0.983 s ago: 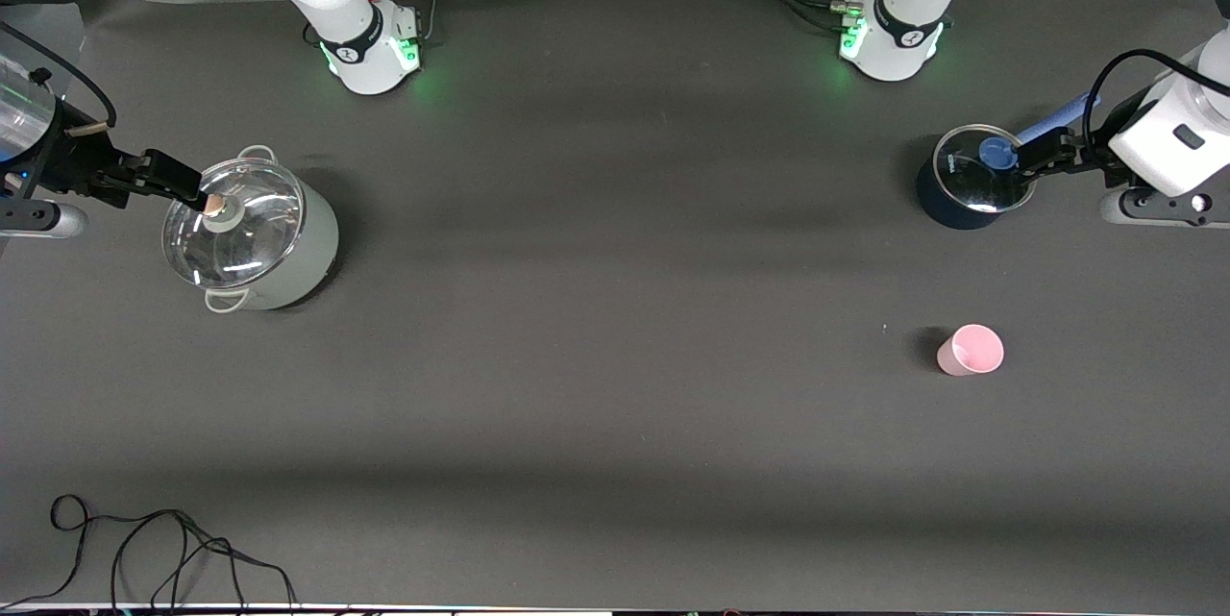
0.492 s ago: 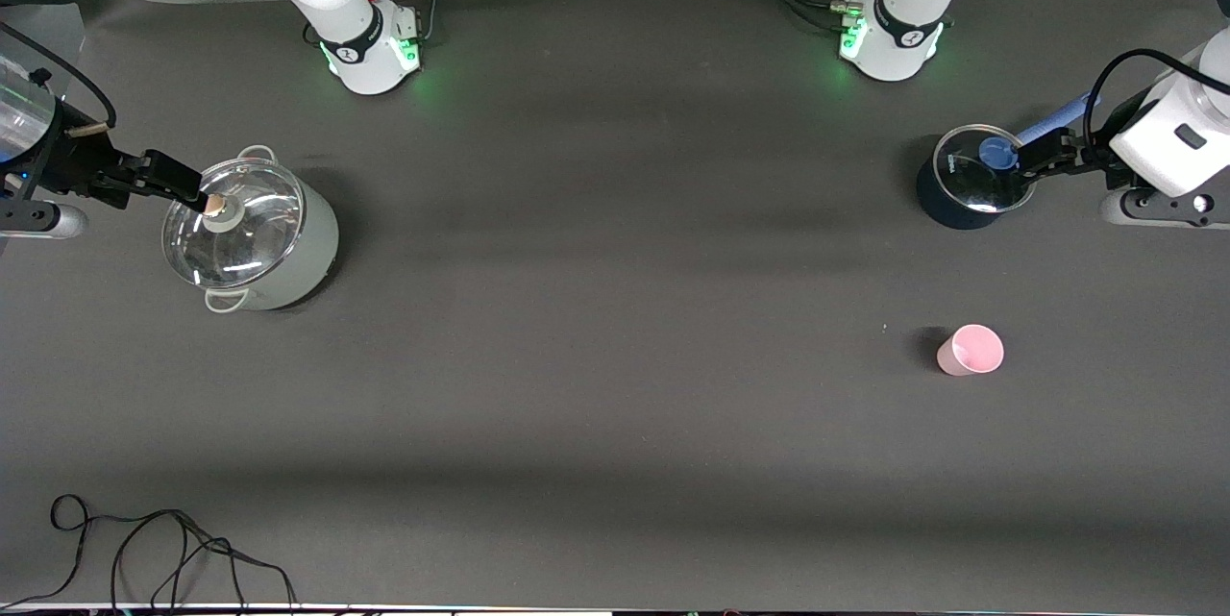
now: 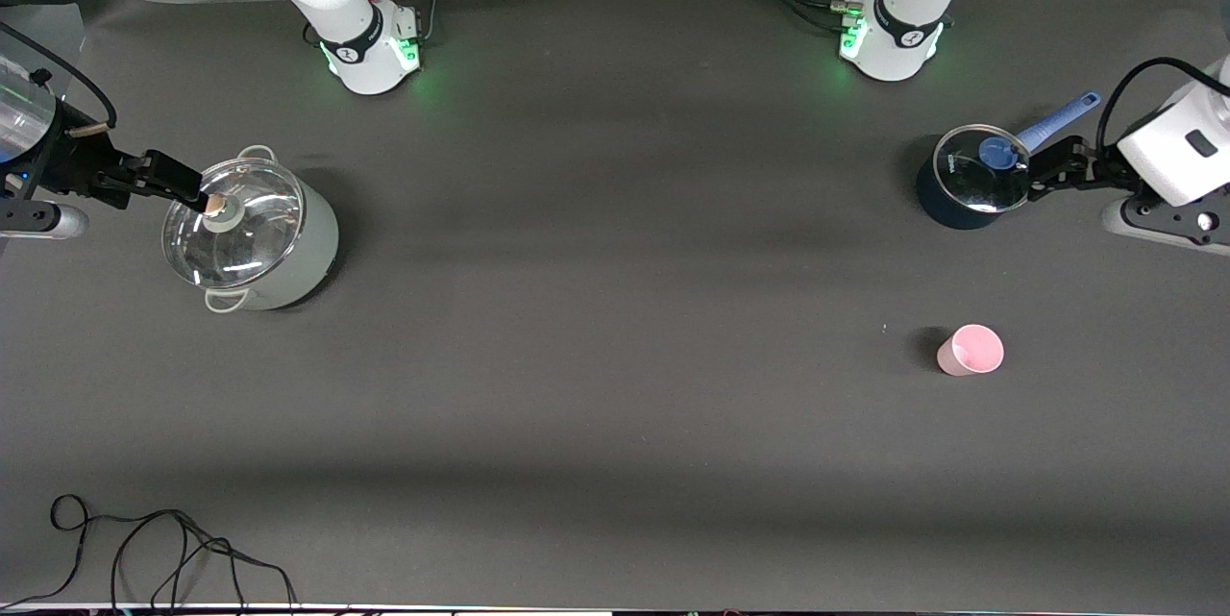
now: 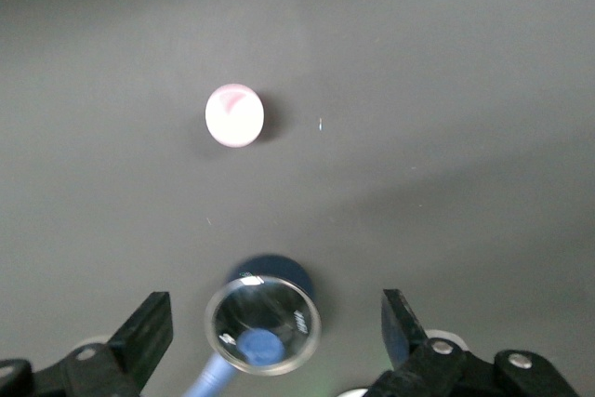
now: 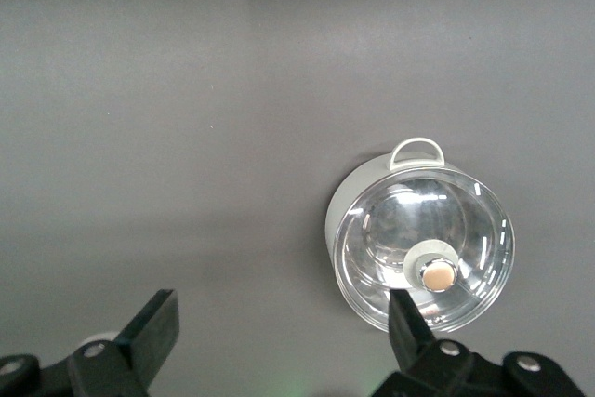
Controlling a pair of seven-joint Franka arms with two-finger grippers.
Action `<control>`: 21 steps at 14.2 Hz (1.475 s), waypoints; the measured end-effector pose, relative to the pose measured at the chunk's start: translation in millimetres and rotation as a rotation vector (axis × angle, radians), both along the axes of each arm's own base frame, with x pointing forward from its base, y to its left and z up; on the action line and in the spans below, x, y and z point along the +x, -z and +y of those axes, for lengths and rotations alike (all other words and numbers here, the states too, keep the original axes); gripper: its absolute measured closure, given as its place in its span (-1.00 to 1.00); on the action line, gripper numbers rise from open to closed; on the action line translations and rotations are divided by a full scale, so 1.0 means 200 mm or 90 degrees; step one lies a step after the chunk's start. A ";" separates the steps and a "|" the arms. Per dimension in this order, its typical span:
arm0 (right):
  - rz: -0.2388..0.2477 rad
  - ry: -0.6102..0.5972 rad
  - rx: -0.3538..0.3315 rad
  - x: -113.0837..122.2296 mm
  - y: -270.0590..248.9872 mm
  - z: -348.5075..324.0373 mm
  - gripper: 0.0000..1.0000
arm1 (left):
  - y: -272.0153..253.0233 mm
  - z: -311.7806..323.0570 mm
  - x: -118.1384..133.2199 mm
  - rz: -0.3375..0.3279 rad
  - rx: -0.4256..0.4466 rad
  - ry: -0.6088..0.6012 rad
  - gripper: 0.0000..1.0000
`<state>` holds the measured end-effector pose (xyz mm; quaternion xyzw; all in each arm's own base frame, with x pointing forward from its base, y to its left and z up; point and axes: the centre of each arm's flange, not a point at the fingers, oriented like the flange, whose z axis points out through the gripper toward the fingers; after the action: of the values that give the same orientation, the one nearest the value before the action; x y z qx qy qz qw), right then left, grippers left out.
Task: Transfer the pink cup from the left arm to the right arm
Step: 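Move the left gripper off the saucepan toward the pink cup, then lower the left gripper around the pink cup and close it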
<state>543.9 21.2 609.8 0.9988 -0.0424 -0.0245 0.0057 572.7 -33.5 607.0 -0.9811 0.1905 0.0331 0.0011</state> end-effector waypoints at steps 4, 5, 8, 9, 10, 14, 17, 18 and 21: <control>0.000 0.001 0.000 0.00 0.00 0.00 -1.00 | 0.03 0.19 0.14 -0.051 -0.027 0.187 -1.00; 0.000 0.001 0.000 0.00 0.00 0.00 -1.00 | 0.07 0.27 0.17 -0.059 -0.050 0.216 -1.00; 0.001 0.001 0.000 0.00 0.00 -0.01 -1.00 | 0.20 0.54 0.23 -0.085 -0.135 0.279 -1.00; 0.001 0.002 0.000 0.00 0.00 -0.01 -1.00 | 0.25 0.63 0.25 -0.092 -0.161 0.295 -1.00; 0.001 0.002 0.000 0.00 0.00 -0.01 -1.00 | 0.32 0.72 0.26 -0.102 -0.193 0.312 -1.00; 0.001 0.002 0.000 0.00 0.00 -0.01 -1.00 | 0.73 1.12 0.30 -0.159 -0.338 0.355 -1.00; 0.001 0.002 0.000 0.00 0.00 -0.01 -1.00 | 1.10 1.32 0.30 -0.199 -0.423 0.377 -1.00; 0.001 0.002 0.000 0.00 0.00 -0.01 -1.00 | 1.22 1.37 0.29 -0.219 -0.452 0.388 -1.00; 0.001 0.002 0.000 0.00 0.00 -0.01 -1.00 | 1.54 1.44 0.22 -0.279 -0.520 0.420 -1.00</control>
<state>544.3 19.5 609.2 0.9987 -0.0439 -0.0252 0.0056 616.3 255.4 298.8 -0.7745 0.4794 -0.2499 -0.3285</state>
